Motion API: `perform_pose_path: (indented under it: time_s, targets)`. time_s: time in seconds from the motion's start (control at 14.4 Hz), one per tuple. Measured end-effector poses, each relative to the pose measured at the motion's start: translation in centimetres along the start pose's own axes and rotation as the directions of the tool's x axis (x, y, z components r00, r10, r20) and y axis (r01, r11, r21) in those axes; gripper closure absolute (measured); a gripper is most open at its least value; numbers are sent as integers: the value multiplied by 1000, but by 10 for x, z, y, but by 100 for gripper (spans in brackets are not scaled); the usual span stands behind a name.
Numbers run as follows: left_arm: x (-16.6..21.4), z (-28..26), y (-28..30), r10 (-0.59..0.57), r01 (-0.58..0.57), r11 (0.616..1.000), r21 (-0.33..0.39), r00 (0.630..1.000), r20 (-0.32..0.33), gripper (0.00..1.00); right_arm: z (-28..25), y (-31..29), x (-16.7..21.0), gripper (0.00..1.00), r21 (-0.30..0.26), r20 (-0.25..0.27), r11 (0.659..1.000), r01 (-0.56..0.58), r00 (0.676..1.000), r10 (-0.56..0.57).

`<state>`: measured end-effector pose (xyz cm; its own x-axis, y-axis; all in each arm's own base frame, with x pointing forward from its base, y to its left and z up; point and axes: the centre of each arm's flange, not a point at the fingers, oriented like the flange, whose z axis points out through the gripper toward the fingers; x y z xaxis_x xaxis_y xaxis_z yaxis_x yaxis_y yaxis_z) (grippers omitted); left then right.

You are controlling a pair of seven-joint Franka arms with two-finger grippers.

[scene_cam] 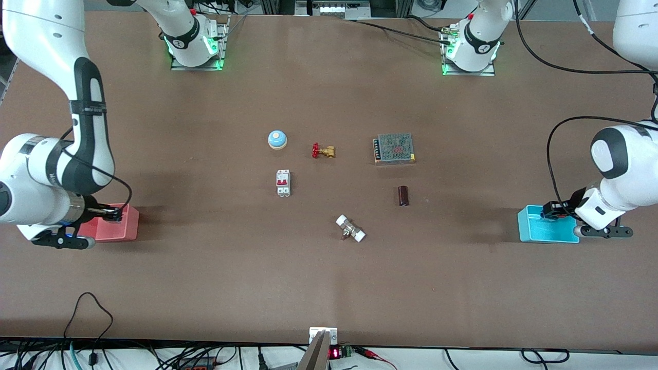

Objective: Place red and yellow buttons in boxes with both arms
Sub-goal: 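Carry the yellow button to the pink box while the left gripper carries red to cyan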

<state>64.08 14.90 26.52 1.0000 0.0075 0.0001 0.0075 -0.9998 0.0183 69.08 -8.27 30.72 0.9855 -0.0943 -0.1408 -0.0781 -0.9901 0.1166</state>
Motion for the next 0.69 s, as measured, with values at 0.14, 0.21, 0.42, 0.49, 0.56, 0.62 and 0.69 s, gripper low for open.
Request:
perform_pose_path:
  time_s: [0.14, 0.21, 0.42, 0.49, 0.56, 0.62, 0.69]
  targets:
    - [3, 9, -4, 0, 0, 1000, 1, 1000, -18, 66, 8, 18, 4, 57, -4, -14, 1000, 23, 1000, -23]
    - [6, 11, -4, 0, 0, 1000, 1, 1000, -29, 66, 13, 23, 4, 57, -6, -14, 1000, 30, 999, -30]
    - [10, 21, -3, 1, -2, 1000, -1, 999, -39, 66, 26, 33, 6, 57, -10, -2, 999, 34, 999, -34]
    - [12, 25, -4, 1, -1, 1000, -1, 999, -46, 66, 31, 34, 7, 57, -14, -5, 999, 34, 999, -34]
    - [13, 28, -4, 1, -1, 1000, 0, 999, -52, 66, 35, 36, 9, 57, -18, -10, 999, 33, 999, -34]
    - [13, 33, -4, 0, -1, 1000, -1, 999, -53, 66, 40, 37, 10, 58, -21, -12, 999, 32, 999, -33]
    - [13, 37, -4, 0, 0, 1000, -2, 999, -50, 66, 44, 37, 11, 58, -22, -11, 999, 32, 999, -32]
